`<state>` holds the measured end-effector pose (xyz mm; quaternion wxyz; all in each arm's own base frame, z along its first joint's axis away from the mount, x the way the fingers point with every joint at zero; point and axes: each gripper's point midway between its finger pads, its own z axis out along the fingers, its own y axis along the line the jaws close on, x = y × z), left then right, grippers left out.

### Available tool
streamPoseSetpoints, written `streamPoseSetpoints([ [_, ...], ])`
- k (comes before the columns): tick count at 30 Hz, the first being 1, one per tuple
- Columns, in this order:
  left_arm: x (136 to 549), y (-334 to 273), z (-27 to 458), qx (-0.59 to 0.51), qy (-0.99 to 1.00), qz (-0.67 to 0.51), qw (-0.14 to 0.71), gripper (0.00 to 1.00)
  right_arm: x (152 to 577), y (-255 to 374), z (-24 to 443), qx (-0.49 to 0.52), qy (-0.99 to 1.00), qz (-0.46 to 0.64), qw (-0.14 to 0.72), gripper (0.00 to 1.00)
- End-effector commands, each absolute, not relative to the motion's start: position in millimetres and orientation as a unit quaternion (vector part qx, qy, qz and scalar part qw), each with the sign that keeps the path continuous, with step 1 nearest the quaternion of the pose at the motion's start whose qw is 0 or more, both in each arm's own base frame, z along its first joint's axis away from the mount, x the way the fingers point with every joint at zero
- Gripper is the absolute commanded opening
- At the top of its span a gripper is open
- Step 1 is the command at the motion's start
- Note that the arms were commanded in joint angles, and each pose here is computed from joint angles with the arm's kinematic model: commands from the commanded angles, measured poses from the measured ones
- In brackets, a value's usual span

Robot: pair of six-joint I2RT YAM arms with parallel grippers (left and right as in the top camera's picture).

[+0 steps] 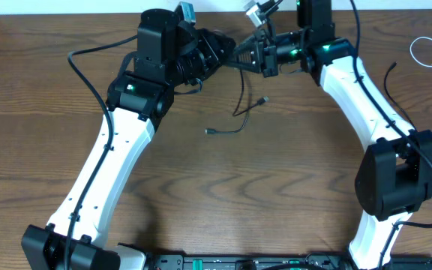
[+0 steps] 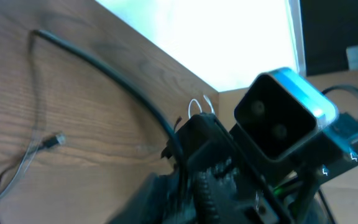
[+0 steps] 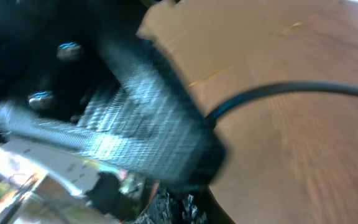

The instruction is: Untangle cables

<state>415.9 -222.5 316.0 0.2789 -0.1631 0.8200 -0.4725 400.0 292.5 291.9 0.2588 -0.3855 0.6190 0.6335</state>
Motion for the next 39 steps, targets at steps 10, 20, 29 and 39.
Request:
streamPoseSetpoints([
  [10,417.6,-210.3,298.4,-0.100,0.853,-0.399,0.321,0.95,496.1,140.4,320.7,-0.160,0.763,0.474,0.408,0.01],
  [20,422.1,-196.9,288.5,-0.126,0.862,-0.362,0.331,0.97,454.0,-28.2,409.5,0.005,0.784,0.294,0.547,0.01],
  [29,422.7,-195.8,288.2,-0.127,0.863,-0.359,0.333,0.97,394.9,-100.7,479.3,0.078,0.735,0.230,0.634,0.01],
  [39,422.3,-195.7,287.5,-0.128,0.863,-0.358,0.332,0.97,378.8,-221.0,441.8,0.194,0.738,0.157,0.627,0.01],
])
